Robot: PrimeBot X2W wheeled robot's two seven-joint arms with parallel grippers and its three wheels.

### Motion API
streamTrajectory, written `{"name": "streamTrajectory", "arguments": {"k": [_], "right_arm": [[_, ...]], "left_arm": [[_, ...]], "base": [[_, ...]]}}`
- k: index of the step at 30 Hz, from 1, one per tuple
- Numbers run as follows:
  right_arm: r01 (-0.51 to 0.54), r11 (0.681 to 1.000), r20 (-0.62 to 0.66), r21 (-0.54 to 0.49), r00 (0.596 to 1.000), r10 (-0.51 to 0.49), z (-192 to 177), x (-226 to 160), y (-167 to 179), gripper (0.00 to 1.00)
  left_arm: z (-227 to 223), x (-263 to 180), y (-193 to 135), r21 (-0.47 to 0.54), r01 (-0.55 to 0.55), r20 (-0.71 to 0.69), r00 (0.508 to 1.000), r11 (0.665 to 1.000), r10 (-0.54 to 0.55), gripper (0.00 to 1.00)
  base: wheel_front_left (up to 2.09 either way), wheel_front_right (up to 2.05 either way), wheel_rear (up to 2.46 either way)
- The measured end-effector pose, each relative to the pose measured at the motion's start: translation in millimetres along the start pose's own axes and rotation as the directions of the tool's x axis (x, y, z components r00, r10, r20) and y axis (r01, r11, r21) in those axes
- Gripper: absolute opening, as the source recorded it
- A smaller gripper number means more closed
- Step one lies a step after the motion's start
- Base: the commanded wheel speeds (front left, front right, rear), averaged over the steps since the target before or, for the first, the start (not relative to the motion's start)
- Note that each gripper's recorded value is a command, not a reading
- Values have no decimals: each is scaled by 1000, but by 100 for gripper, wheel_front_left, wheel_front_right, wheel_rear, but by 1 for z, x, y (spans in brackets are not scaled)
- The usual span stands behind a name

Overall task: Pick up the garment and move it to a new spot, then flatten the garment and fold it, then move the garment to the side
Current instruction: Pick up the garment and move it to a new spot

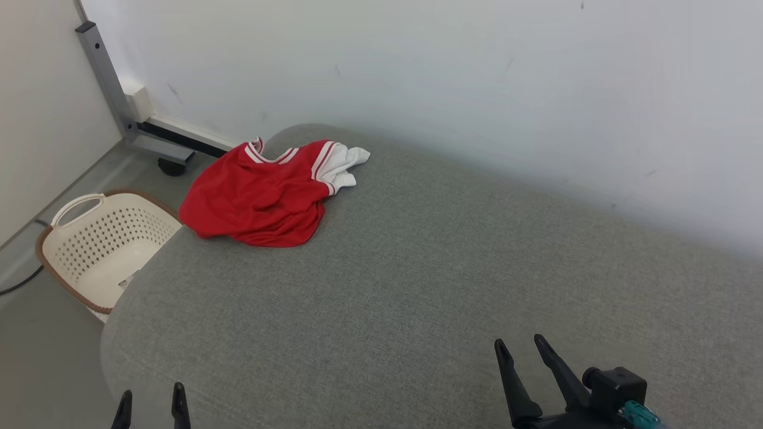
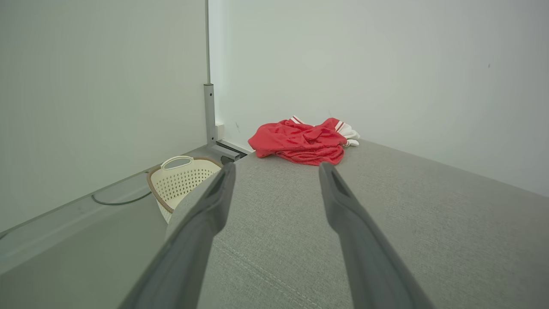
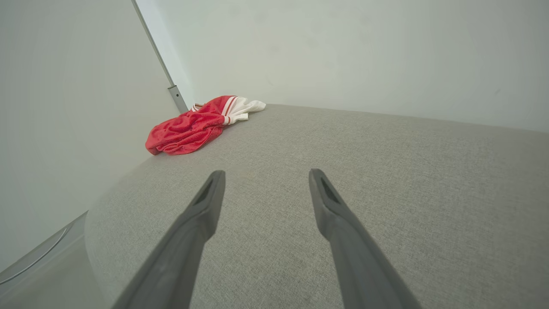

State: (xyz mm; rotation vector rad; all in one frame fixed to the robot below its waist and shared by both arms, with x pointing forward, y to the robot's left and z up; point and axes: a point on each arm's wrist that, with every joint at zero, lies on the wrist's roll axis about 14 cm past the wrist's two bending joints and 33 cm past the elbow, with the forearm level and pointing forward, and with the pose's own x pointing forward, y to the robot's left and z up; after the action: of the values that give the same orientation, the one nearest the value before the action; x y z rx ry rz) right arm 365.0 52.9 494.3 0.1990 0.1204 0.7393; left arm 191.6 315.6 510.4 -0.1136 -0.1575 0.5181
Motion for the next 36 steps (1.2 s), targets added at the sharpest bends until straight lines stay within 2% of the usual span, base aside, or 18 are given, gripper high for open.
{"name": "streamTrajectory", "arguments": {"k": [7, 18, 23, 28, 33, 36], "right_arm": [[-43, 999, -27, 13, 999, 43, -11, 13, 9, 100], [-32, 999, -31, 11, 999, 33, -14, 14, 5, 100], [-27, 1000, -46, 4, 999, 27, -17, 11, 3, 100], [-16, 1000, -87, -26, 996, 13, -23, 9, -4, 100], [-64, 996, -93, -70, 994, 58, -14, 11, 10, 100], [-72, 993, -84, -91, 994, 64, -2, 12, 9, 100]], "left_arm": [[0, -6, 13, 19, -51, -13, 999, 999, 51, 100], [-13, -3, 17, 20, -95, -50, 994, 995, 96, 100], [-22, 20, 9, 21, -76, -74, 994, 997, 77, 100], [-23, 69, -2, -19, -46, -119, 992, 999, 43, 100], [-26, 111, 2, -60, -74, -196, 979, 995, 60, 100], [-25, 140, -6, -104, -78, -229, 972, 991, 53, 100]], "base": [[0, 0, 0], [0, 0, 0], [0, 0, 0], [0, 0, 0], [0, 0, 0], [0, 0, 0]]}}
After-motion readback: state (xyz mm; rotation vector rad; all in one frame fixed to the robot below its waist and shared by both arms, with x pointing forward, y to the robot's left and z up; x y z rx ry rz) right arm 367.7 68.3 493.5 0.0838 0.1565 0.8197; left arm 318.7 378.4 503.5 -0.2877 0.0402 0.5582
